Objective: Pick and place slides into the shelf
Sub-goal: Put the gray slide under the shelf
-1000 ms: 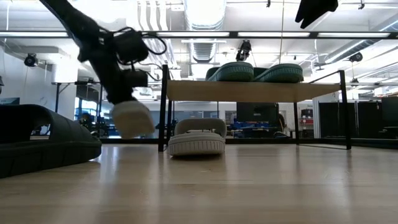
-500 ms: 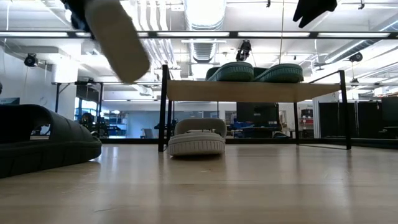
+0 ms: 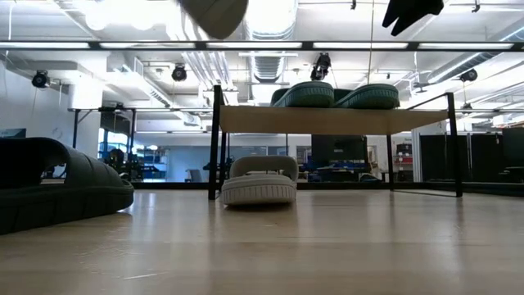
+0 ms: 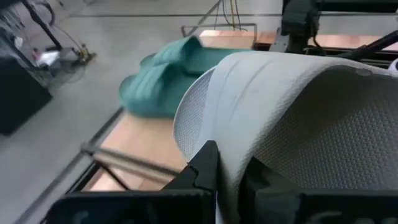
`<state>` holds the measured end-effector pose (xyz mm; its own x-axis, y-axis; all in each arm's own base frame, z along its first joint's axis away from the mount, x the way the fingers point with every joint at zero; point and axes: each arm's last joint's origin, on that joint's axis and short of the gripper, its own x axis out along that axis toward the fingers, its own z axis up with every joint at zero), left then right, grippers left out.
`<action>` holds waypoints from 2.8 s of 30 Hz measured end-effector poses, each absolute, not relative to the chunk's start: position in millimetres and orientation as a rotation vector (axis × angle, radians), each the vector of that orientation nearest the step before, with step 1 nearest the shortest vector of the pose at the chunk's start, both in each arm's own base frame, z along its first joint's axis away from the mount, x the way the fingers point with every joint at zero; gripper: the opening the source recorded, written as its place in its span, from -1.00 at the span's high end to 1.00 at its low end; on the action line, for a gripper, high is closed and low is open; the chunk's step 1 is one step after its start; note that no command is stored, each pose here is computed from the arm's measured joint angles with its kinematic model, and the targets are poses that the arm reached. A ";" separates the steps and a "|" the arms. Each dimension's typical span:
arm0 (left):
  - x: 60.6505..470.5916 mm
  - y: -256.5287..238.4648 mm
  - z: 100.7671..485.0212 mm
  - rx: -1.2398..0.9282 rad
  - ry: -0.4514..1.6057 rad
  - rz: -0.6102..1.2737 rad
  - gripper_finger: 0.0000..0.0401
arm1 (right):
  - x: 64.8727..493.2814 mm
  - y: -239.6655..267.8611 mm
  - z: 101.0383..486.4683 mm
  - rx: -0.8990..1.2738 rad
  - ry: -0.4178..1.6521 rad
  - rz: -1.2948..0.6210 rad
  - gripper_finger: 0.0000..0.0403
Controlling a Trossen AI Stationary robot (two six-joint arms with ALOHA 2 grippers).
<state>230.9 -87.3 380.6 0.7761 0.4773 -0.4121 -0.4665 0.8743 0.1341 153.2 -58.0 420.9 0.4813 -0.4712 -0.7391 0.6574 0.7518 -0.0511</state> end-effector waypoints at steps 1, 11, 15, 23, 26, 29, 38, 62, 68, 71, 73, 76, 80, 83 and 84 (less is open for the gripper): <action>241.5 -95.0 380.0 0.032 0.456 0.517 1.00 | 153.0 -57.9 420.8 0.253 0.817 -0.696 -0.14; 348.5 -150.9 347.4 0.176 0.593 0.531 1.00 | 142.0 -52.8 412.7 0.283 0.967 -0.654 -0.14; 372.8 -162.2 335.4 0.158 0.624 0.559 1.00 | 138.3 -51.7 414.9 0.277 0.949 -0.652 -0.14; 416.0 -167.9 309.9 0.140 0.624 0.592 1.00 | 135.9 -51.4 425.3 0.248 0.810 -0.654 -0.14; 429.4 -166.6 292.3 0.143 0.636 0.606 1.00 | 136.1 -52.3 426.1 0.224 0.802 -0.672 -0.14; 438.1 -169.3 276.1 0.151 0.646 0.609 1.00 | 136.5 -52.9 426.0 0.211 0.804 -0.685 -0.14; 448.4 -178.2 243.3 0.282 0.698 0.601 1.00 | 136.7 -52.9 425.8 0.208 0.808 -0.683 -0.15; 475.4 -116.4 167.9 0.421 0.870 0.795 0.83 | 132.5 -51.7 422.3 0.200 0.869 -0.683 -0.15; 476.3 -98.2 164.4 0.426 0.907 0.828 0.81 | 131.5 -51.3 421.5 0.203 0.882 -0.685 -0.15; 475.8 -95.5 162.6 0.419 0.924 0.821 0.72 | 131.4 -51.2 421.4 0.204 0.884 -0.685 -0.15; 476.2 -95.5 162.2 0.398 0.940 0.799 0.63 | 131.4 -51.3 421.4 0.204 0.884 -0.685 -0.15; 476.5 -97.2 162.3 0.328 0.933 0.793 0.43 | 131.4 -51.3 421.4 0.204 0.884 -0.685 -0.15; 475.3 -100.7 164.8 0.285 0.912 0.803 0.14 | 131.4 -51.3 421.4 0.200 0.885 -0.683 -0.15; 474.5 -109.6 172.3 0.310 0.907 0.765 -0.04 | 131.4 -51.2 421.4 0.199 0.886 -0.682 -0.15; 473.5 -114.3 176.1 0.316 0.903 0.749 -0.08 | 131.4 -51.3 421.4 0.200 0.886 -0.683 -0.15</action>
<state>473.5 -114.3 176.1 0.3919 0.7041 -0.5922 -0.4520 0.7080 0.5427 131.4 -51.3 421.4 0.4393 -0.4658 -0.7682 0.6243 0.7731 -0.1118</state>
